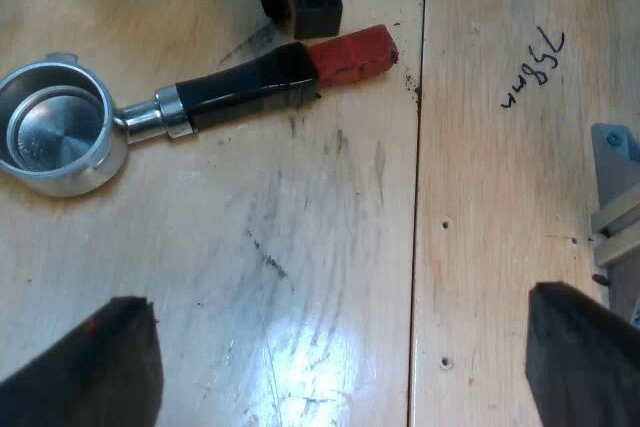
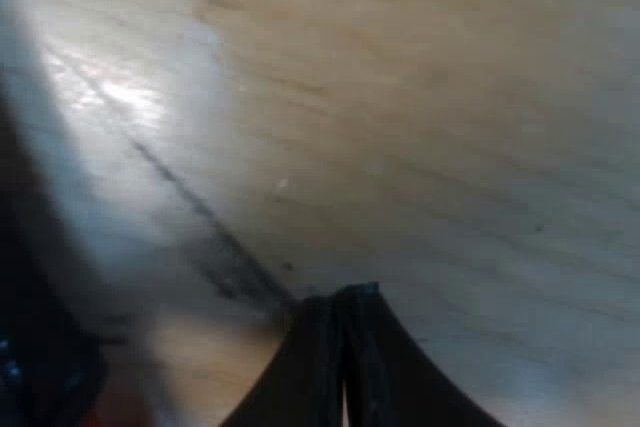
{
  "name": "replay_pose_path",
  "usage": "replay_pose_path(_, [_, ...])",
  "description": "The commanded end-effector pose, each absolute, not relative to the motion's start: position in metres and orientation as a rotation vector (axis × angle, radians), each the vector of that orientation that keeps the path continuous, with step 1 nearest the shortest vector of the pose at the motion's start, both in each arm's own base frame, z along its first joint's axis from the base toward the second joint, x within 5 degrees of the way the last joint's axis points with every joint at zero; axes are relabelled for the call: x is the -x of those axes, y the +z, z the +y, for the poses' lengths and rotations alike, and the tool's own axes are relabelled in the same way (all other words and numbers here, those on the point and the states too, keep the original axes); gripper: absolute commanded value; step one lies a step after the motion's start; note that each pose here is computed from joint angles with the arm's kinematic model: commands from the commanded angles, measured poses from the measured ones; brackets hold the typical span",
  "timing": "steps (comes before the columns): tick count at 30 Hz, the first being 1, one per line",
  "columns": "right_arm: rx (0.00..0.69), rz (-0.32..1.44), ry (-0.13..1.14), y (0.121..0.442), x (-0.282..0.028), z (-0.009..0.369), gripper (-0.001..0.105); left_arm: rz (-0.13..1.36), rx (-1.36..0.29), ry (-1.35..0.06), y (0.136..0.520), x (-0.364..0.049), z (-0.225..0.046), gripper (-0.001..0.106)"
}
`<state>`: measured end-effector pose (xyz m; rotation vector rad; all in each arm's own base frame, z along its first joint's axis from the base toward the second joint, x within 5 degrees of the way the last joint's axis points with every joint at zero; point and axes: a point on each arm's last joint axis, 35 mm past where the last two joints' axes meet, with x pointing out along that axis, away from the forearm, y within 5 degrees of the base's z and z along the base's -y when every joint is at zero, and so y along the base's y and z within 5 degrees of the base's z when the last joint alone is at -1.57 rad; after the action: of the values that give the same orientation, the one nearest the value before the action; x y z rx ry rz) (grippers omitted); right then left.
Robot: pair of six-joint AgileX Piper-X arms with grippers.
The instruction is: Put the handle in the coffee machine
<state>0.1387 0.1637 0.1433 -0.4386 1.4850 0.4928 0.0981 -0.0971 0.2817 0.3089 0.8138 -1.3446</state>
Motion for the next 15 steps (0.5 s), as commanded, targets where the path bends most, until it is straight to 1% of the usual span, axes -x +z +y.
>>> replay_pose_path(1, [0.399, 1.488, 0.6, 0.136, -0.128, 0.18, 0.0, 0.805, -0.308, -1.339, 0.282, -0.099, -0.097, 0.076])
replay_pose_path(4, [0.36, 1.461, 0.617, 0.138, -0.121, 0.193, 0.0, 0.806, -0.311, -1.334, 0.282, -0.099, -0.097, 0.076])
replay_pose_path(7, [0.343, 1.433, 0.642, 0.138, -0.117, 0.201, 0.0, 0.806, -0.311, -1.334, 0.282, -0.099, -0.097, 0.076])
replay_pose_path(9, [0.319, 1.431, 0.674, 0.135, -0.113, 0.208, 0.0, 0.806, -0.311, -1.334, 0.282, -0.099, -0.097, 0.076])
replay_pose_path(12, [0.278, 1.45, 0.707, 0.129, -0.11, 0.217, 0.0, 0.806, -0.311, -1.334, 0.282, -0.099, -0.097, 0.076])
replay_pose_path(13, [0.244, 1.455, 0.708, 0.126, -0.109, 0.222, 0.0, 0.806, -0.31, -1.332, 0.282, -0.099, -0.097, 0.076])
replay_pose_path(15, [0.212, 1.453, 0.721, 0.124, -0.109, 0.23, 0.0, 0.806, -0.312, -1.329, 0.282, -0.099, -0.097, 0.076])
